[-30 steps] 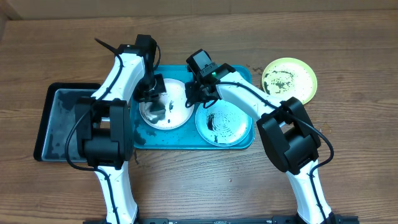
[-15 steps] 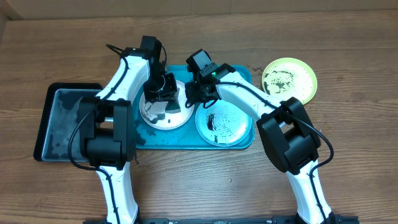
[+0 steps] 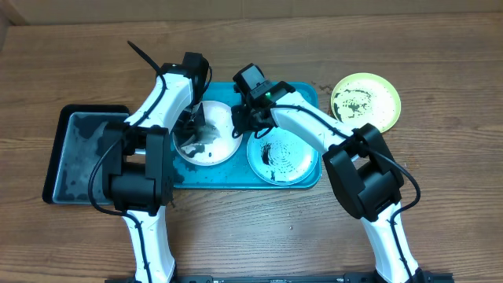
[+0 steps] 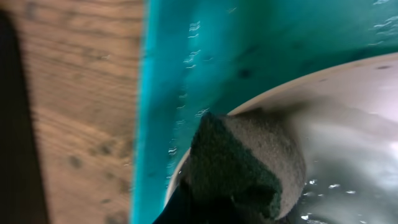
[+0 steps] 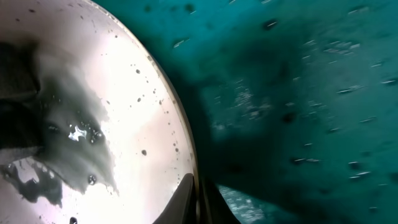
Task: Clean dirty plates on tray and stack at the side
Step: 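Scrub the white plate with the sponge while the right gripper holds its rim, then lift the sponge off the white plate back toward the basin, then lift the white plate with the right gripper and carry it right, then lower the white plate onto the yellow plate and open the right gripper, then move the right gripper to the last white plate rim on the tray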
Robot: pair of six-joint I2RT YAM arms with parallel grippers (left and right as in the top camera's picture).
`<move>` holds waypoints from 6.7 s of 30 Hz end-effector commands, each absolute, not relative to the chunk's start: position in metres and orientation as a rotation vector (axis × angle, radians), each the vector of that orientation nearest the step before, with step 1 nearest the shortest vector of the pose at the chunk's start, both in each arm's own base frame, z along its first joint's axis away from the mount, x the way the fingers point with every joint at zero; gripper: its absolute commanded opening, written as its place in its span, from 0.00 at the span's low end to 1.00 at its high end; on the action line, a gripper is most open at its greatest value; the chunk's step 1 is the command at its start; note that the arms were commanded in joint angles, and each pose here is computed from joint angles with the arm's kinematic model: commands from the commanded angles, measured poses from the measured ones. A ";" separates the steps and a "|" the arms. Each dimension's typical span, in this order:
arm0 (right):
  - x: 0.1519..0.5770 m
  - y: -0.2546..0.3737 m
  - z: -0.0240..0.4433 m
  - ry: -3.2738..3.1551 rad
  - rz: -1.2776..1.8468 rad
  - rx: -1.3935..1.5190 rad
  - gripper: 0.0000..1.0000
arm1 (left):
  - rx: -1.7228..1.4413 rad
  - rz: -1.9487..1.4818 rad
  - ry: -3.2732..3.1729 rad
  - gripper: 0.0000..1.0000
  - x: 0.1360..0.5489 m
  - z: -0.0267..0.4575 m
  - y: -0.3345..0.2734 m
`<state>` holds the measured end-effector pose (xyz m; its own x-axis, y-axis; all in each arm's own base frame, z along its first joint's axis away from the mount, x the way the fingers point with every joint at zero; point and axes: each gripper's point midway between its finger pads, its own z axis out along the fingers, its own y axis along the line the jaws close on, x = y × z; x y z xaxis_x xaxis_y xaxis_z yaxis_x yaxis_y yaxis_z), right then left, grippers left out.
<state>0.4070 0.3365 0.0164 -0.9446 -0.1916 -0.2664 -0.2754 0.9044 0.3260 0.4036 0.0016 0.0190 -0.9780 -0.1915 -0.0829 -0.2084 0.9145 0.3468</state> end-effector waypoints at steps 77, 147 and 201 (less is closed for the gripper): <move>0.395 0.379 0.295 1.738 -0.894 -0.941 0.04 | -1.541 -0.041 2.524 0.04 0.349 0.166 0.187; 0.414 0.054 0.125 3.046 0.789 0.134 0.52 | -1.421 -0.049 2.547 0.04 0.368 0.167 0.174; 0.339 0.146 0.027 3.339 0.110 0.039 0.14 | -1.355 -0.052 2.582 0.05 0.374 0.167 0.161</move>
